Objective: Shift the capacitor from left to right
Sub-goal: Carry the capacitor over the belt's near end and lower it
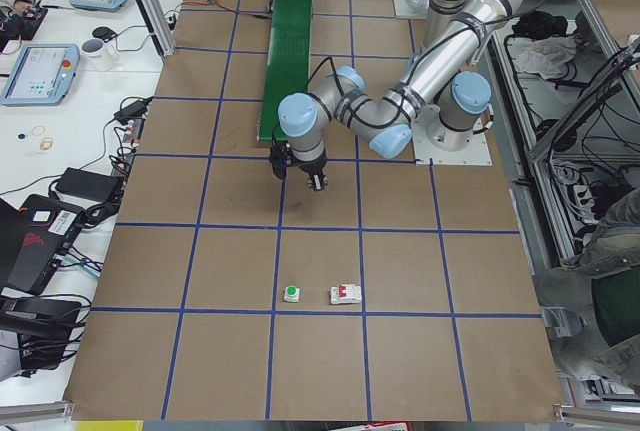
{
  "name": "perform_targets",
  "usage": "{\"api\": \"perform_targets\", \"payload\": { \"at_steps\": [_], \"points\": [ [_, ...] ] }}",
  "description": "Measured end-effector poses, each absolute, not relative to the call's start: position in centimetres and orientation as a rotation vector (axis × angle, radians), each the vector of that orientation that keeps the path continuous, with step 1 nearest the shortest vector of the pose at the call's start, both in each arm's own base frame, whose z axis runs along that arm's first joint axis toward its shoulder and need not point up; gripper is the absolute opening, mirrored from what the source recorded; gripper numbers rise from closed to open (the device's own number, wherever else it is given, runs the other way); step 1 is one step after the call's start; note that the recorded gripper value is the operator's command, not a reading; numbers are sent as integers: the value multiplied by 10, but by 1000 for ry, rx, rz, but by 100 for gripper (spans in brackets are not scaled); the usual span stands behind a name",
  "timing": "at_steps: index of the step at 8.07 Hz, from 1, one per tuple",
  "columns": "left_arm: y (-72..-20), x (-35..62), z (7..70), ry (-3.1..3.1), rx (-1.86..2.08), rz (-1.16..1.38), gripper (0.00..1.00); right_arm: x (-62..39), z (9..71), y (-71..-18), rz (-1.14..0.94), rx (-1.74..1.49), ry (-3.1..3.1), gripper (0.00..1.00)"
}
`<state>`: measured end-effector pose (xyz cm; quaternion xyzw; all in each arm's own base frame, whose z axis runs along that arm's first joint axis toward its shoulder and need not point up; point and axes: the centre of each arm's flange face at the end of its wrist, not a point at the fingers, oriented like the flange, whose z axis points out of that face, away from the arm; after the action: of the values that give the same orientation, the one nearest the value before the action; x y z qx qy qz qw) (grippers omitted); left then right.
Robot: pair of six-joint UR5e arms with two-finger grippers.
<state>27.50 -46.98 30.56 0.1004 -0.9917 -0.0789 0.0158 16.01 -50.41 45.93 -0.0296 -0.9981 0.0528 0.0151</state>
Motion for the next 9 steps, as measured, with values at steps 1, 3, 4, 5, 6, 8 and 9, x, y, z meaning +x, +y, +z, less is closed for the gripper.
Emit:
{"api": "perform_targets", "payload": {
  "at_steps": [1, 3, 4, 5, 6, 8, 9],
  "points": [
    [-485, 236, 316, -3094, 352, -242, 0, 160, 459, -504, 165, -92, -3109, 100],
    [-512, 161, 323, -3107, 426, -229, 0, 161, 459, -504, 164, -93, -3115, 100],
    [-523, 123, 321, -3106, 455, -222, 0, 161, 459, -504, 163, -94, -3117, 100],
    [-532, 87, 319, -3111, 444, -219, 0, 161, 459, -504, 162, -93, -3116, 100],
    [-538, 56, 318, -3119, 400, -212, 0, 161, 459, -504, 162, -91, -3116, 100],
    [-550, 5, 312, -3140, 232, -152, 1, 161, 459, -504, 163, -89, -3115, 100],
    [-555, -13, 309, -3150, 114, -115, 1, 161, 459, -504, 165, -88, -3112, 100]
  ]
}}
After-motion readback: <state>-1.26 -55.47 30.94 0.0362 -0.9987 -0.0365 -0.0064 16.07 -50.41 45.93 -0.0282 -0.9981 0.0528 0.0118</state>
